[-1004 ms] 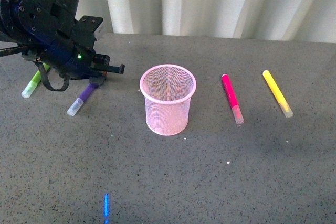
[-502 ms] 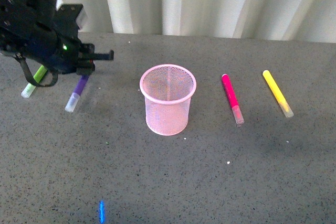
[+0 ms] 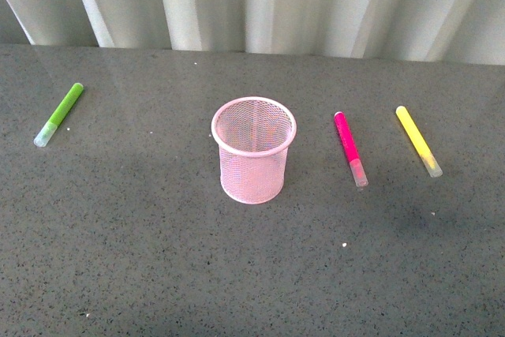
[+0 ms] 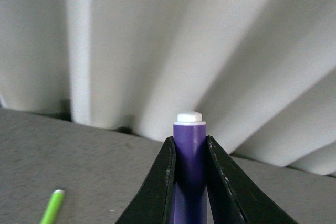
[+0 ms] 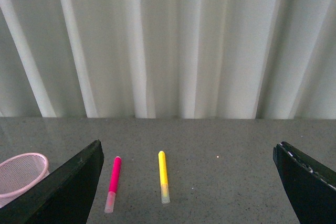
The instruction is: Insert purple and pink pens into pink cup
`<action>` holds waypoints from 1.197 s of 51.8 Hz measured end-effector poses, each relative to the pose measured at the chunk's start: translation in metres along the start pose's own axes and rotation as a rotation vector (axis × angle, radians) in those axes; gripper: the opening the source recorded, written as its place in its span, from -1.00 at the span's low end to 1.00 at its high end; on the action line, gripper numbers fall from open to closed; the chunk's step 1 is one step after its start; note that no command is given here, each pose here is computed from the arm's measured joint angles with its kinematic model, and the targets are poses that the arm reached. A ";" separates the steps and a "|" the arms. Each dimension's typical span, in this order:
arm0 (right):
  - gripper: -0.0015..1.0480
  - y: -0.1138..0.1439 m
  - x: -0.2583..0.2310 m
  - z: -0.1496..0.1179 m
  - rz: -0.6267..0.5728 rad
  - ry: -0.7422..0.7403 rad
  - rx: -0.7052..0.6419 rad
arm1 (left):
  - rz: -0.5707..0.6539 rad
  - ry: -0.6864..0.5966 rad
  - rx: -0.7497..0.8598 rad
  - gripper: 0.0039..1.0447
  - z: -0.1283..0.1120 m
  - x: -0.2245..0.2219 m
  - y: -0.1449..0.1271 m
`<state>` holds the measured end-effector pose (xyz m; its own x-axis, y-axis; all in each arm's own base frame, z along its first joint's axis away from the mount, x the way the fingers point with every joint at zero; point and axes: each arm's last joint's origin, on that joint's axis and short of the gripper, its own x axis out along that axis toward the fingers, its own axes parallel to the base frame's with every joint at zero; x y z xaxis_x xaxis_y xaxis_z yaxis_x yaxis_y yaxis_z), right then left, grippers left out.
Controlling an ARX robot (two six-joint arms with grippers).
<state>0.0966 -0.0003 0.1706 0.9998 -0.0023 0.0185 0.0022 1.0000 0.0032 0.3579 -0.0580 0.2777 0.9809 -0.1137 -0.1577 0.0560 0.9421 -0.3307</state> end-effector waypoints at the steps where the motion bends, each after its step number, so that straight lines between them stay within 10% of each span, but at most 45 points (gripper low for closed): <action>1: 0.87 0.000 0.000 0.000 0.000 0.000 0.000 | -0.022 -0.010 -0.010 -0.76 0.001 -0.005 -0.007; 19: 0.87 0.000 0.000 0.000 0.000 0.000 0.000 | -0.200 0.022 -0.184 -0.76 -0.091 -0.028 -0.079; 42: 0.87 0.000 0.000 0.000 0.000 0.000 0.000 | -0.139 0.047 -0.281 -0.76 -0.170 0.015 -0.055; 62: 0.87 0.000 0.000 0.000 0.000 0.000 0.000 | -0.132 0.019 -0.303 -0.76 -0.186 0.034 -0.038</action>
<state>0.0966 -0.0003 0.1706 0.9998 -0.0023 0.0185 0.0022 1.0000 0.0032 0.3543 -0.1569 0.1119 0.9652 -0.2365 -0.1112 0.1214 0.7826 -0.6105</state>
